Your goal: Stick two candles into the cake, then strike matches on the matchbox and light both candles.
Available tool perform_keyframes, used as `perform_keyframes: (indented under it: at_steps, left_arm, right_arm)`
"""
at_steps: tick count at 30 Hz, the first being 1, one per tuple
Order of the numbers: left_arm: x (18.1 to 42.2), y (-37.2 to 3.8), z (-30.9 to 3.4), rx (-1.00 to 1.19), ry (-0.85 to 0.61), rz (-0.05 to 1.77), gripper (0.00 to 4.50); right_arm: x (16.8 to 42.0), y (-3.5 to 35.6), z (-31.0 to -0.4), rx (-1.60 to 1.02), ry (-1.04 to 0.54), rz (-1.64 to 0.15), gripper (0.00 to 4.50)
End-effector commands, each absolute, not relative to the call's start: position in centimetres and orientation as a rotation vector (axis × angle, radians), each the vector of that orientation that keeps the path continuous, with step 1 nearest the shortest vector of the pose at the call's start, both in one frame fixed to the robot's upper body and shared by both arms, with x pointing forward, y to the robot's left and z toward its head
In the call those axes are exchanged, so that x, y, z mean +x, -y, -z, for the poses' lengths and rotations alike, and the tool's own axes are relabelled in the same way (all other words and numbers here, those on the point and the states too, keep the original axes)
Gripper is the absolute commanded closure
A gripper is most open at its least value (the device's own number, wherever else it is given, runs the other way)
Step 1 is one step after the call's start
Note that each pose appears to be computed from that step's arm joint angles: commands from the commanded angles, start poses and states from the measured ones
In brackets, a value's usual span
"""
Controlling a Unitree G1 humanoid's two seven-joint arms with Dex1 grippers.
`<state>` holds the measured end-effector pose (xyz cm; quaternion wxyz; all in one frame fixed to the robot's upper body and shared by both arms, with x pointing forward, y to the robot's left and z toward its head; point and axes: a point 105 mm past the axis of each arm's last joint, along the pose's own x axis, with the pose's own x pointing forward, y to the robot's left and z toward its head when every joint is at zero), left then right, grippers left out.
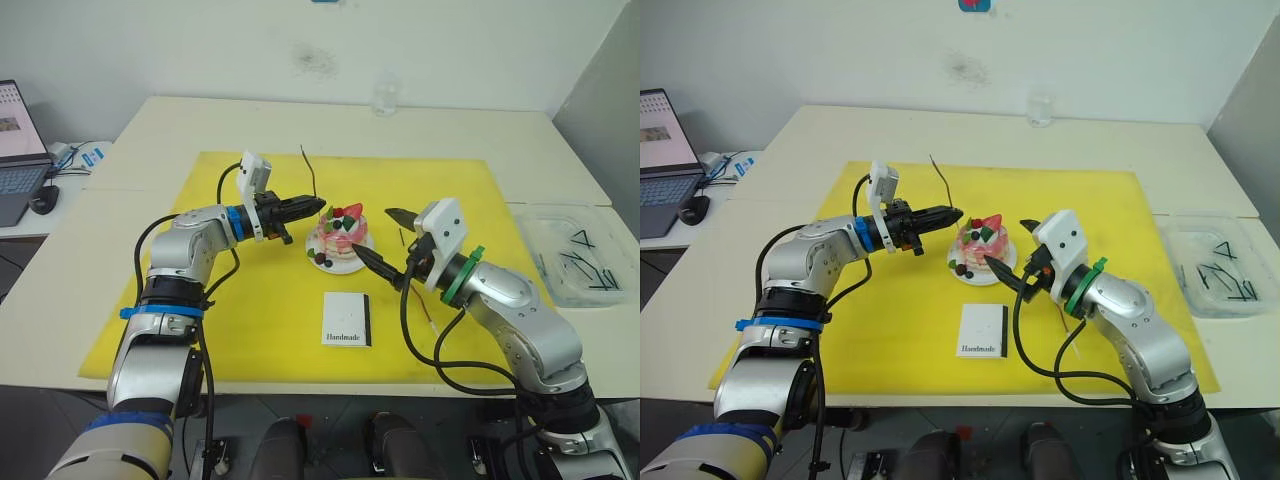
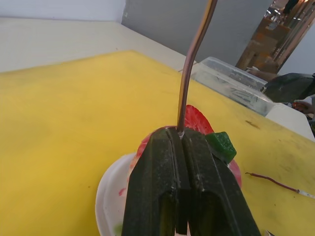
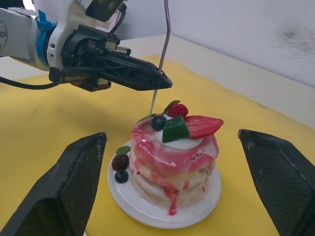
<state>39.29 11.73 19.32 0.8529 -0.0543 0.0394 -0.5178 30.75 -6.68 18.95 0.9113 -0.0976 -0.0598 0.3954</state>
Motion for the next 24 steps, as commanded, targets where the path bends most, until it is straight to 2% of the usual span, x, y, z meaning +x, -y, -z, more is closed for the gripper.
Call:
perform_keyframes:
  at_steps: [1, 24]
  left_arm:
    - [39.6, -12.0, -21.0, -0.094, -0.019, 1.088, 4.50]
    - [39.3, -11.6, -19.8, -0.095, -0.048, 1.111, 4.50]
  right_arm:
    - [30.1, 6.5, -20.6, -0.199, 0.193, -0.821, 0.04]
    - [30.0, 6.7, -20.7, -0.179, 0.189, -0.798, 0.04]
